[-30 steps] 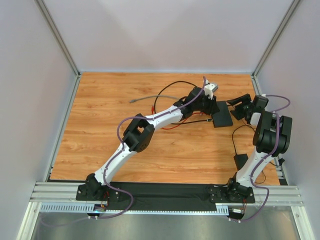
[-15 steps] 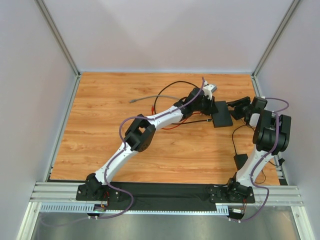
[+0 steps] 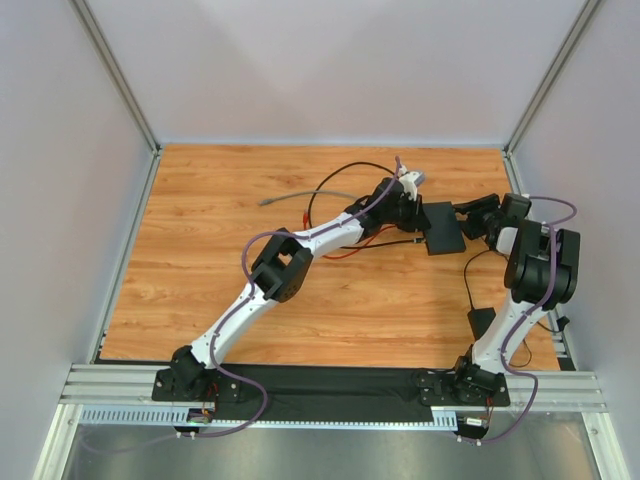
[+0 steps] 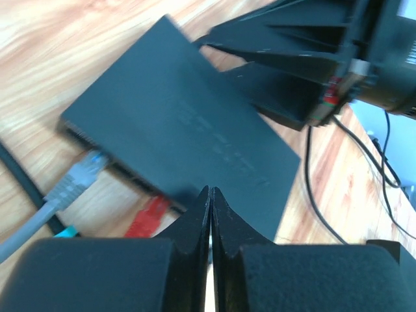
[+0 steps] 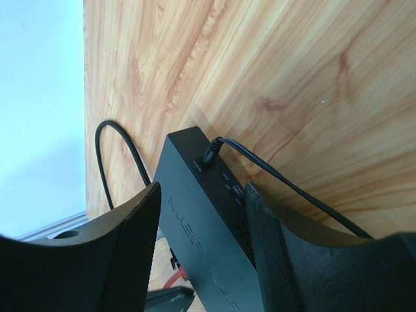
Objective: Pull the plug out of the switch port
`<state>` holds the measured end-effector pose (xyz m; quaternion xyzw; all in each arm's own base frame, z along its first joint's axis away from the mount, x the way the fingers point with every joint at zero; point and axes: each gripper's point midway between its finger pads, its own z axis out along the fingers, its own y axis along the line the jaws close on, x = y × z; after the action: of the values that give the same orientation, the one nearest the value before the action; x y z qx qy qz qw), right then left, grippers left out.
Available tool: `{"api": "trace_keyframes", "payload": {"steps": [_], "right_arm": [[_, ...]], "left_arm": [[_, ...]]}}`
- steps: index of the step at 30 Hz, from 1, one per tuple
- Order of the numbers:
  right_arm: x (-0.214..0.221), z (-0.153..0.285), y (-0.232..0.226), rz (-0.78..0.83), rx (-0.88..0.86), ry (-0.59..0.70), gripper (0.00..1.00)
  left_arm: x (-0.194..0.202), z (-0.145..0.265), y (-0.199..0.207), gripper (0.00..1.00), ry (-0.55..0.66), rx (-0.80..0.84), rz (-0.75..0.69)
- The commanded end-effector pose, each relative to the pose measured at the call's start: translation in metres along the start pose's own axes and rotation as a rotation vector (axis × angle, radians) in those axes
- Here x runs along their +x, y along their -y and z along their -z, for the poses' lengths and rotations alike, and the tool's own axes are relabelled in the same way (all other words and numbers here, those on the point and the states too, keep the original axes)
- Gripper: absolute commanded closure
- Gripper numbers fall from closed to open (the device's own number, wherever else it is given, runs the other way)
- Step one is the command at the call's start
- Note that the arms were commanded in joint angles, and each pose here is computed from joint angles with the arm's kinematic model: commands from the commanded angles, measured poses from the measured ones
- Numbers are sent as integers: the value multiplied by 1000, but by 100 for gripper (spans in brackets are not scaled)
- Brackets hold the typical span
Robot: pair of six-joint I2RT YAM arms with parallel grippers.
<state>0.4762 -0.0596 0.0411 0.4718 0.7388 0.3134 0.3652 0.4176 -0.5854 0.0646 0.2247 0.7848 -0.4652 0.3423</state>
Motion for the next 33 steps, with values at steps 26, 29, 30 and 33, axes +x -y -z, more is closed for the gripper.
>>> {"api": "trace_keyframes", "payload": {"steps": [26,29,30,33], "right_arm": [[-13,-11,-4,-19,40,88,57],[-15,-13,-1,-33,48,95,58],[-16,-13,1,-42,52,95,61],[-20,-17,4,-70,52,101,62]], "left_arm": [[4,5,-17,100,-56,-16,192],[4,5,-17,100,-56,-14,192],[5,5,-17,100,-57,-15,194],[6,5,-16,100,-61,-6,195]]}}
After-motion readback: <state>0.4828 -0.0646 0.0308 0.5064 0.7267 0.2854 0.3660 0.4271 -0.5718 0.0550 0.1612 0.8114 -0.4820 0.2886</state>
